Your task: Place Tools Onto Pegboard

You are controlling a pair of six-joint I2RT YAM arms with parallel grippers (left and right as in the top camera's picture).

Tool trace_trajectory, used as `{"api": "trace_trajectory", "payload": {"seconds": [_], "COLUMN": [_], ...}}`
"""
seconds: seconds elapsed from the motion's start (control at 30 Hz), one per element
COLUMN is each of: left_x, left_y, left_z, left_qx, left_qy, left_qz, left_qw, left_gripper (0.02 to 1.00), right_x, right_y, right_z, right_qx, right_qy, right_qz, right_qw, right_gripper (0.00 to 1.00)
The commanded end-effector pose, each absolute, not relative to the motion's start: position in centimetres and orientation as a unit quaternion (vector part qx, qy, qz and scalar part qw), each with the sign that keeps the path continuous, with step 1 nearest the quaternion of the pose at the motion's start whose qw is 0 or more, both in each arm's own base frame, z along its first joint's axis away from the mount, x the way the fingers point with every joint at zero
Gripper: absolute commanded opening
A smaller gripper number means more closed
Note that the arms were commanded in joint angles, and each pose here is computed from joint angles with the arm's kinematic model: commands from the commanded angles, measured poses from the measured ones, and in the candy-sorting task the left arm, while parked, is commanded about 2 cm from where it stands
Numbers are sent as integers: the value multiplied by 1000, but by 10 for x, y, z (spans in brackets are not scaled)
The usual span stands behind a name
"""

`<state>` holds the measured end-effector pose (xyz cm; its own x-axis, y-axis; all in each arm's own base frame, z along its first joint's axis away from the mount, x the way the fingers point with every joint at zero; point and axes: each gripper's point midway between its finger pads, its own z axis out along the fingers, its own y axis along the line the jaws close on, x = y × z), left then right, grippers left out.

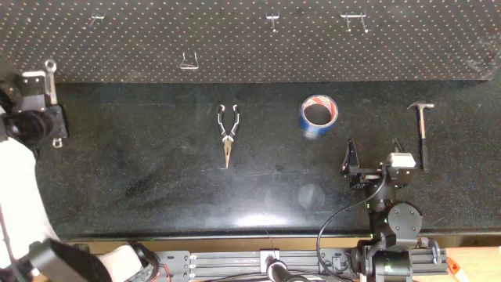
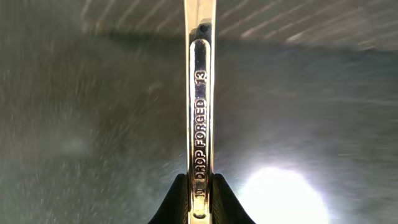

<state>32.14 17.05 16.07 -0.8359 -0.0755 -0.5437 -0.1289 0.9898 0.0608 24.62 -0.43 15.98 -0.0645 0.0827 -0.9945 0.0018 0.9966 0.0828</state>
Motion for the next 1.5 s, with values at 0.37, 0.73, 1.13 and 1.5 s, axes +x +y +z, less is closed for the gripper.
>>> {"api": "trace_trajectory", "payload": {"seconds": [0.37,0.73,1.13,1.5], "left_x": [334,317,340,347], "left_y": [85,77,62,75], "left_z": [272,216,199,218], "left_qx": [-2,6,48,39], "left_qy": [885,869,868,851], "left_qz": [13,25,-3,37], "left_qw": [465,495,493,522], "left_gripper": [29,29,29,29], "right_x": [246,246,246,246], "right_y": [-4,-4,-4,-4], "right_z": [158,158,158,158], "right_qx": [24,24,24,24], "right_qy": [729,729,729,729], "right_qz": [24,24,24,24], "right_qw": [683,683,683,683], "right_gripper": [987,987,987,987]}}
